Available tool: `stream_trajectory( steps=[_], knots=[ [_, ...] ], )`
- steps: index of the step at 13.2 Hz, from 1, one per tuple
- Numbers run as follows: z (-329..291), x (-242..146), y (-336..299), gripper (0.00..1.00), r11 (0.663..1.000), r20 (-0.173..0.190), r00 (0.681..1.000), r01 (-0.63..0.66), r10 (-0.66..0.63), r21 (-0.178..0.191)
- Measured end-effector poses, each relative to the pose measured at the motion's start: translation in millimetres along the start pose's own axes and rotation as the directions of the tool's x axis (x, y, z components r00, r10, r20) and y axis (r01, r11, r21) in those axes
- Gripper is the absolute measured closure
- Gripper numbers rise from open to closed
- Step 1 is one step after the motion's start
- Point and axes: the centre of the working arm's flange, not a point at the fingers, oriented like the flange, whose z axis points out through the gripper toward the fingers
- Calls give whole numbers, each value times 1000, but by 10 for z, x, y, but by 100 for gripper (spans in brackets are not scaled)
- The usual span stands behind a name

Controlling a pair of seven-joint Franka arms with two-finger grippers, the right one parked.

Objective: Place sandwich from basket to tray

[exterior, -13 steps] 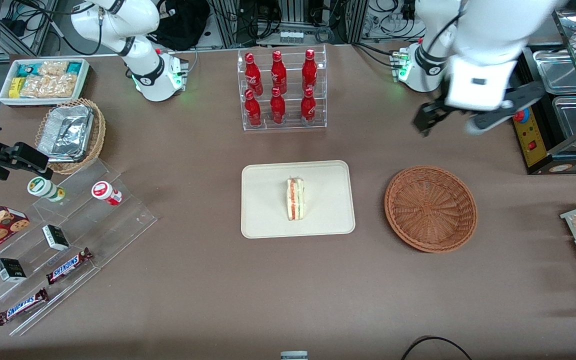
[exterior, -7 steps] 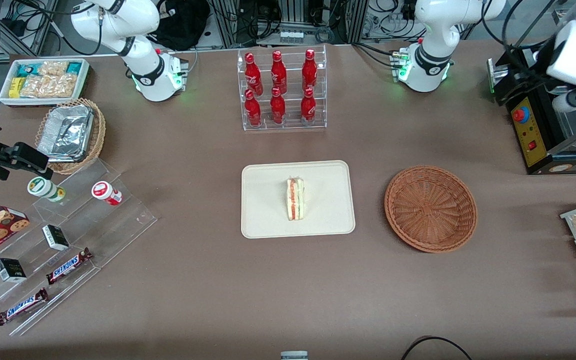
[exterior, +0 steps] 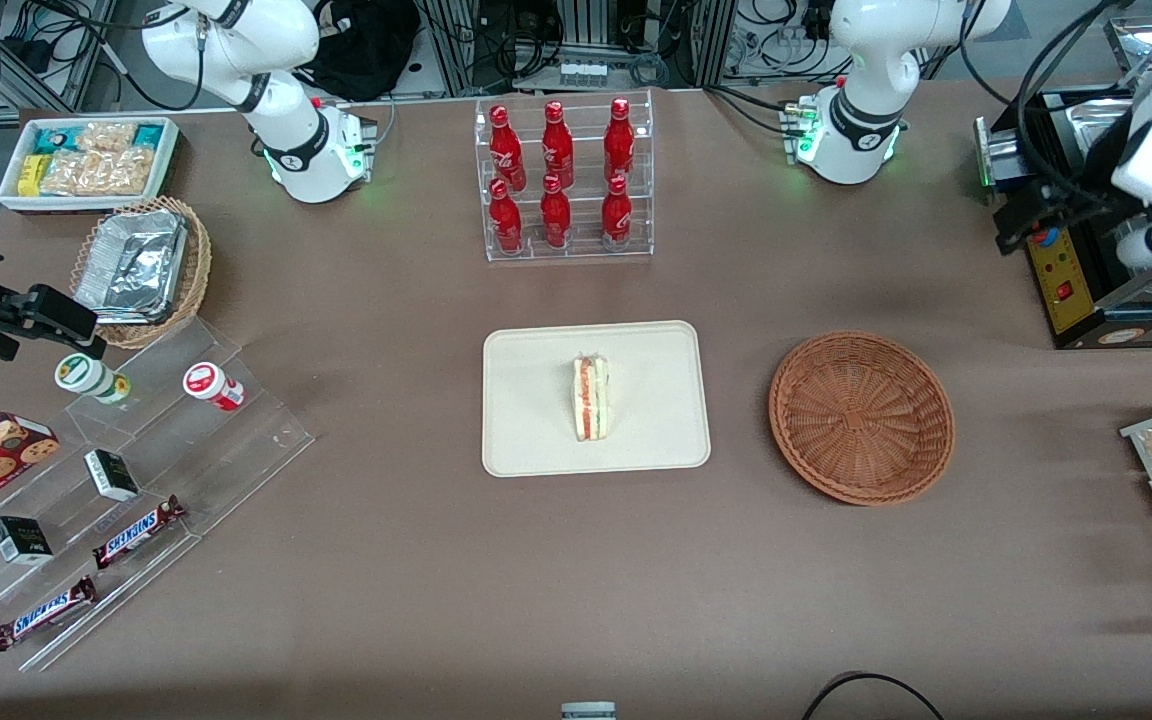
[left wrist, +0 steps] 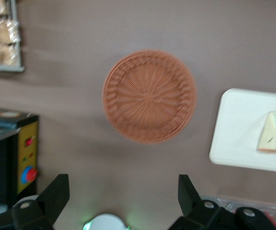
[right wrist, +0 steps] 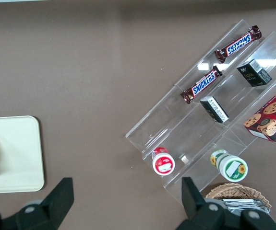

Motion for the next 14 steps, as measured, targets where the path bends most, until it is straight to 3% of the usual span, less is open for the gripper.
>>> stream_trajectory(
  steps=[2,6,14],
  knots=[
    [-14,51,33,0,1000,-15,1000,-4,3,-28],
    [-63,59,-37,0,999,-23,1000,7,-8,-32],
    [-19,44,-274,0,999,30,999,38,-38,0]
  ],
)
